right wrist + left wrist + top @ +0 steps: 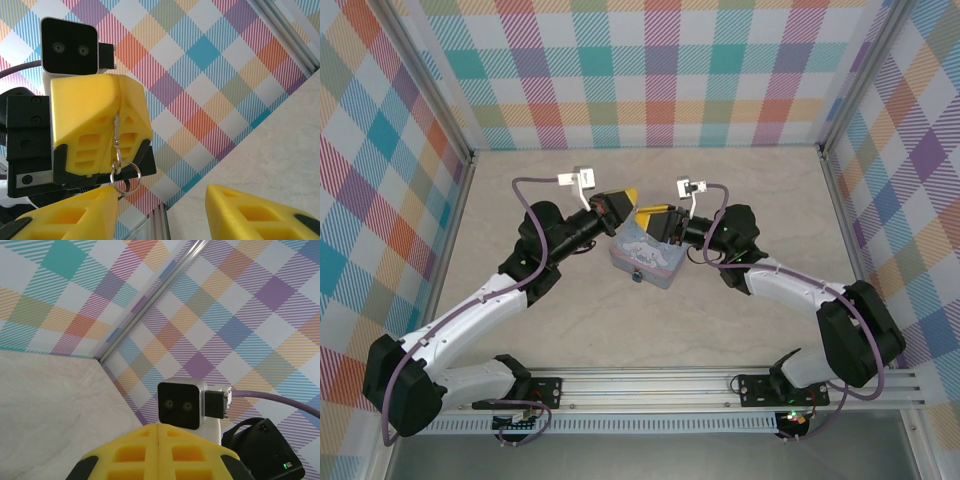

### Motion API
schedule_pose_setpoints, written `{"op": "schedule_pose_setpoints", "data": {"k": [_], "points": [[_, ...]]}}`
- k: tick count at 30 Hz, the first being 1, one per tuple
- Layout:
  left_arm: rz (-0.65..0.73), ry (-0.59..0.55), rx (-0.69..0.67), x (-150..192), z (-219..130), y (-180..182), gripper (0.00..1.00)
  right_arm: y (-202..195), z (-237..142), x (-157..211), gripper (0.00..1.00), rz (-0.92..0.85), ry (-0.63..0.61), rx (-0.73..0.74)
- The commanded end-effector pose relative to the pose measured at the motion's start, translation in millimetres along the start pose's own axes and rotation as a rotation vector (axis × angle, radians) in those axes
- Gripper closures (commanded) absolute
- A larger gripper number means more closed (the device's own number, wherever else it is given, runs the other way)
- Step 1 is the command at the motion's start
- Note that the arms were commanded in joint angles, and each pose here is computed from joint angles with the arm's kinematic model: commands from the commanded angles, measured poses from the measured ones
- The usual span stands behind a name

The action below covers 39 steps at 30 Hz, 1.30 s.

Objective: Unlock the padlock with the key

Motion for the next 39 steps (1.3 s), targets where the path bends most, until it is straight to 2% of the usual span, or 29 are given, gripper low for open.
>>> {"op": "schedule_pose_setpoints", "data": {"k": [1,8,17,28,35,39], "points": [[-0.006,-0.017,0.035,-1,1,-7,1.00,17,6,-21,0.51,-0.043,-0.057,-0.060],[-0.015,-0.016,0.030,1,2,-4,1.00,23,8,-27,0.54,-0.051,-0.062,-0.082],[-0.026,-0.030,0.021,0,1,-1,1.00,22,11,-24,0.72,-0.042,-0.053,-0.086],[-0.039,-0.025,0.011,4,2,3,1.00,19,15,-24,0.82,-0.013,-0.059,-0.103],[-0.037,-0.030,0.004,4,2,5,1.00,19,14,-24,0.95,-0.022,-0.050,-0.086],[-0.028,-0.049,-0.012,0,0,7,1.00,16,11,-19,0.98,-0.027,-0.033,-0.055]]}}
Point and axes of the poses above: each hand's point on the last joint's axis, 136 mm out from that joint toward the fingers, its own z axis out along the fingers, its own y axis along the line the jaws close on, x = y × z, the point moved 1 cm from there along -z, back along the fingers, and after that the axes turned 9 degrees about -z, right-handed, at the moved point
